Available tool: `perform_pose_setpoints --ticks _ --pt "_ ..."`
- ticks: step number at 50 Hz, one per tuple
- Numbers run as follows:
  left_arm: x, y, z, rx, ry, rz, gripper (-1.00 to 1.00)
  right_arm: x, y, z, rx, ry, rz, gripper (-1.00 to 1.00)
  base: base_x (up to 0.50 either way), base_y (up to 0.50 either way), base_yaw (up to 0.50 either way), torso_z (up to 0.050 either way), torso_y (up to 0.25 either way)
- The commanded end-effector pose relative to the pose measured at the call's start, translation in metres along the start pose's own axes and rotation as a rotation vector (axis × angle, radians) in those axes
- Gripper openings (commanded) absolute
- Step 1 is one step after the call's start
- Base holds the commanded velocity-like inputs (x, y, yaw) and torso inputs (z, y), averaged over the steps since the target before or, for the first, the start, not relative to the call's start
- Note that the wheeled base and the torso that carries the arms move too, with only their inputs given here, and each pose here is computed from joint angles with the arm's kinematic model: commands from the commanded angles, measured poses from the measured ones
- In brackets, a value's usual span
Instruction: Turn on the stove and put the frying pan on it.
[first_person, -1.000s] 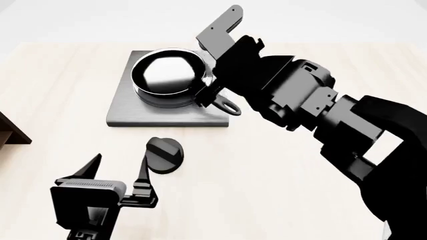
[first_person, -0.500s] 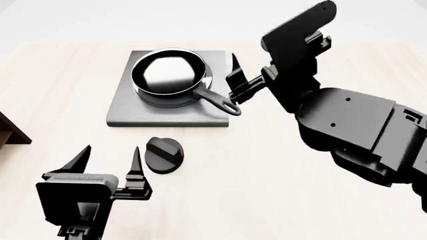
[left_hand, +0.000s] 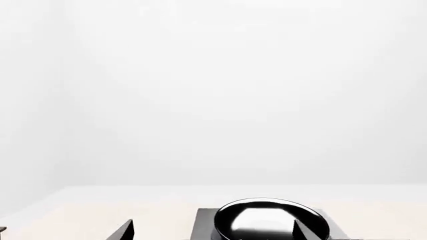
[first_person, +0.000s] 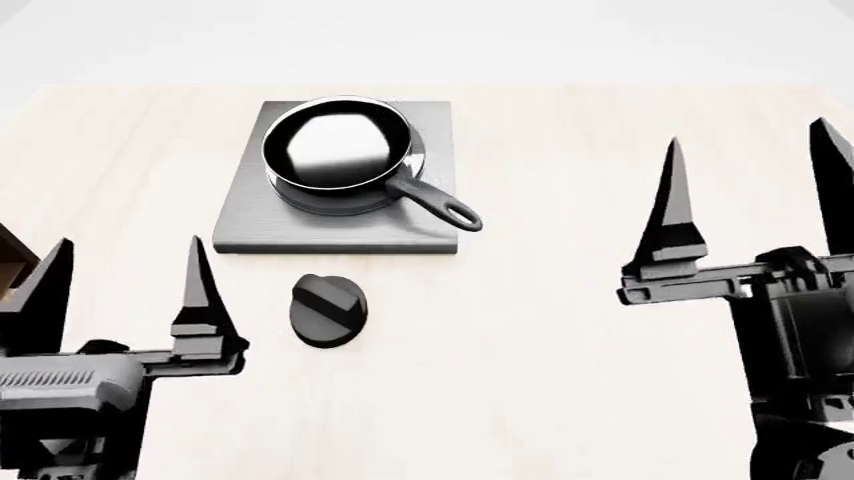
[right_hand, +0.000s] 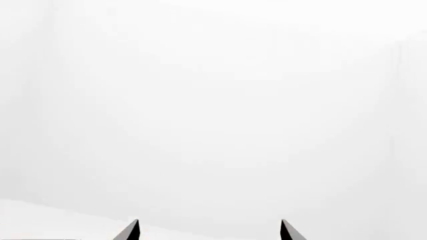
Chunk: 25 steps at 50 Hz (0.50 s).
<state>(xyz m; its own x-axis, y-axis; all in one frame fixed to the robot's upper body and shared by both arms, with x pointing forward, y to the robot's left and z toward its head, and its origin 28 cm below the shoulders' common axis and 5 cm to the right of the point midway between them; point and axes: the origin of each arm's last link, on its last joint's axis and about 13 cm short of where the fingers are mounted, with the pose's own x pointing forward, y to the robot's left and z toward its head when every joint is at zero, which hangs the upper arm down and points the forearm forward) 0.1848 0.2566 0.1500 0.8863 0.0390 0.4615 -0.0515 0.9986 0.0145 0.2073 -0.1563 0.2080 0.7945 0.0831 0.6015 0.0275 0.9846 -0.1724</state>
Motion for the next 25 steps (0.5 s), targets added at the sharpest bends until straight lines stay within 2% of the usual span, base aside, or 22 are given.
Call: perform_pose_setpoints --ticks 1,7,9,14,15,16,17,19,20,21,22,23,25 --pt "-0.007 0.009 0.031 -0.018 -0.235 0.019 1.0 -0.046 -0.018 0.021 0.116 -0.177 -0.158 1.0 0.0 0.0 0.0 0.0 0.0" --pt "-0.013 0.011 0.044 -0.05 -0.369 0.013 1.0 -0.059 -0.028 0.036 0.152 -0.299 -0.183 1.0 0.0 0.0 0.0 0.0 0.0" --pt "-0.017 0.01 0.049 -0.084 -0.402 -0.012 1.0 -0.059 -0.031 0.046 0.174 -0.338 -0.203 1.0 0.0 0.0 0.0 0.0 0.0" --pt "-0.026 0.01 0.068 -0.086 -0.551 -0.005 1.0 -0.041 -0.026 0.064 0.124 -0.457 -0.243 1.0 0.0 0.0 0.0 0.0 0.0" --pt "-0.027 0.01 0.071 -0.084 -0.574 0.002 1.0 -0.041 -0.015 0.059 0.132 -0.494 -0.229 1.0 0.0 0.0 0.0 0.0 0.0" --pt "-0.029 0.011 0.075 -0.092 -0.603 0.0 1.0 -0.045 0.004 0.059 0.316 -0.516 -0.133 1.0 0.0 0.0 0.0 0.0 0.0" --pt "-0.03 0.011 0.076 -0.093 -0.608 0.003 1.0 -0.051 0.026 0.074 0.451 -0.407 -0.136 1.0 0.0 0.0 0.0 0.0 0.0" --pt "-0.031 0.012 0.079 -0.101 -0.635 0.009 1.0 -0.058 0.04 0.056 0.512 -0.071 -0.187 1.0 0.0 0.0 0.0 0.0 0.0" --pt "-0.032 0.013 0.08 -0.108 -0.646 0.016 1.0 -0.067 0.04 0.05 0.59 -0.012 -0.225 1.0 0.0 0.0 0.0 0.0 0.0" --pt "-0.032 0.014 0.08 -0.109 -0.65 0.02 1.0 -0.078 0.035 0.046 0.603 -0.039 -0.278 1.0 0.0 0.0 0.0 0.0 0.0" --pt "-0.031 0.014 0.08 -0.113 -0.652 0.024 1.0 -0.073 0.025 0.047 0.585 -0.189 -0.324 1.0 0.0 0.0 0.0 0.0 0.0" --pt "-0.031 0.013 0.079 -0.112 -0.653 0.025 1.0 -0.074 0.013 0.048 0.527 -0.313 -0.369 1.0 0.0 0.0 0.0 0.0 0.0" --pt "-0.03 0.013 0.077 -0.112 -0.653 0.03 1.0 -0.078 -0.026 0.06 0.213 -0.479 -0.226 1.0 0.0 0.0 0.0 0.0 0.0"
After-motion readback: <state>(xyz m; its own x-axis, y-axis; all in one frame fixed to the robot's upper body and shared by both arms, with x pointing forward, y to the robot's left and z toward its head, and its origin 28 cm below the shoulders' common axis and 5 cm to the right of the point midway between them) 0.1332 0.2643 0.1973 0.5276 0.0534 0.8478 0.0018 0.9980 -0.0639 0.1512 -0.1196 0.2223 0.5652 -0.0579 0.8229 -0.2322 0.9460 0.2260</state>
